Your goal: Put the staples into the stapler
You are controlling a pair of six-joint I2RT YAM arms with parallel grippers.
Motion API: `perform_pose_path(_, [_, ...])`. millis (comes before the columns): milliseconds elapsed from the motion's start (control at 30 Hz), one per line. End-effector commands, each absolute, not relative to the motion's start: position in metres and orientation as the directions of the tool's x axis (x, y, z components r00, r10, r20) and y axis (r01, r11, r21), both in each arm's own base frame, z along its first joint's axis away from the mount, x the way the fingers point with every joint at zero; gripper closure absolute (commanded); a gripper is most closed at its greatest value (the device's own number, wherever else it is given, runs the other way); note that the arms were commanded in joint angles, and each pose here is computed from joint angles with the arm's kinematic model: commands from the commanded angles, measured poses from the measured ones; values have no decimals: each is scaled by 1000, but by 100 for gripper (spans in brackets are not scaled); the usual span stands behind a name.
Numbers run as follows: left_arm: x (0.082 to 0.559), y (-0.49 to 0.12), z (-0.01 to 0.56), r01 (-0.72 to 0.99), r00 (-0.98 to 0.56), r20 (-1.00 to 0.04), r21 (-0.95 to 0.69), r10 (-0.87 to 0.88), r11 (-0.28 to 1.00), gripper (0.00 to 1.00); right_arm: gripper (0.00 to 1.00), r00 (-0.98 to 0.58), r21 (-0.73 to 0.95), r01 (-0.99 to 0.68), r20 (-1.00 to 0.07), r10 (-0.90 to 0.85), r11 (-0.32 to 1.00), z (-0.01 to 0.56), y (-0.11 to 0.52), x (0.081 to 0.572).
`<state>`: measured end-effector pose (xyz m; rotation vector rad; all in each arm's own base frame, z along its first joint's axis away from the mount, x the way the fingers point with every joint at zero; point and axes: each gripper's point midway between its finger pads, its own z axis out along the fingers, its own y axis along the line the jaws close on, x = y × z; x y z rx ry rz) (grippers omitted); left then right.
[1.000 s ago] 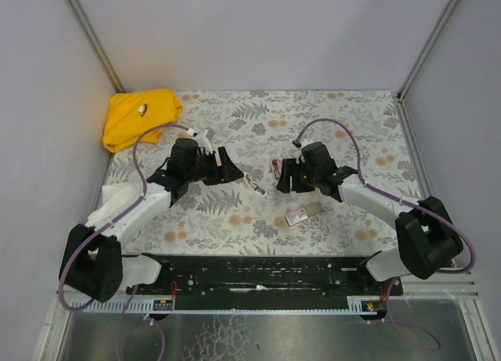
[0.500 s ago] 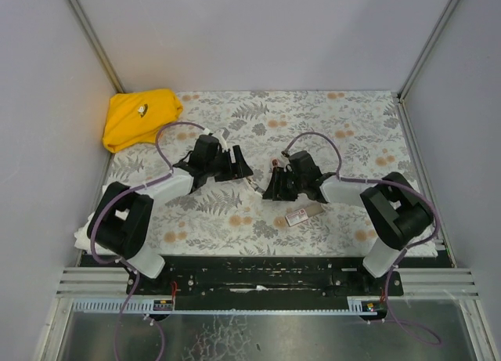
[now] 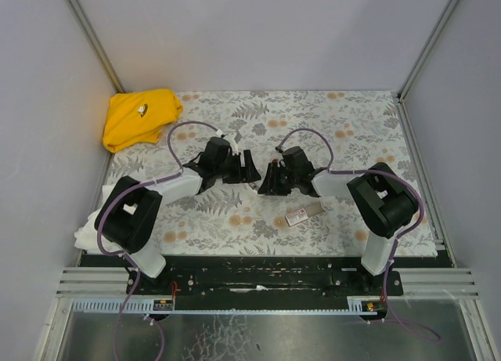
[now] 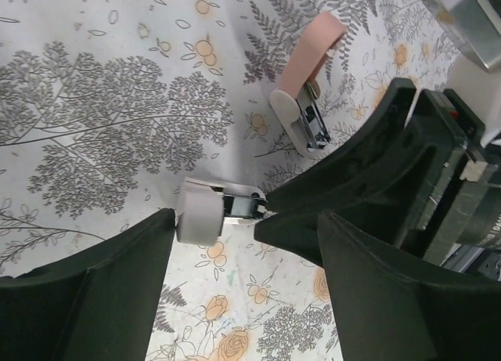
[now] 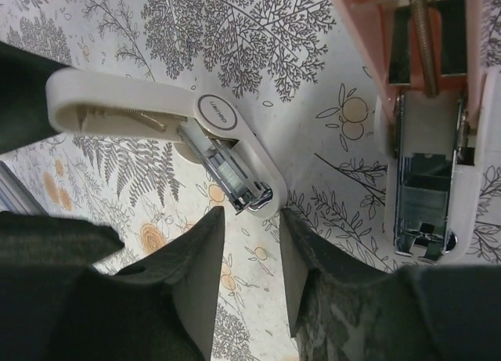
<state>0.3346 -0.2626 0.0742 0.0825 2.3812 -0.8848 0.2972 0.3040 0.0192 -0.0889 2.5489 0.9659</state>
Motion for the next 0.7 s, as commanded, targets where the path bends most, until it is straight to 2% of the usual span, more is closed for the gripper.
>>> perform_pose_path(0, [343,-284,96,367,-759,-642,-560,-109,743,28,61,-901,586,-232,-431,56,777,15,306,304])
perform_pose_path(133, [331,-298,95,399,-761,-644,-554,-73,730,28,64,-899,568,-238,-436,43,788,12,303,305])
perform_pose_path(333, [322,-299,93,400,-754,-655,-523,-55,753,28,63,-892,549,-256,-451,24,796,16,298,303])
perform_pose_path(400, [327,-293,94,394,-735,-675,-493,-55,776,28,59,-888,532,-272,-459,4,802,20,293,298])
perform_pose_path(533, [340,-285,99,406,-699,-713,-455,-52,792,27,43,-872,472,-296,-488,-34,830,33,273,288])
perform_pose_path(667, [352,-286,102,463,-667,-744,-445,-29,766,25,34,-867,433,-281,-497,-33,856,41,246,276])
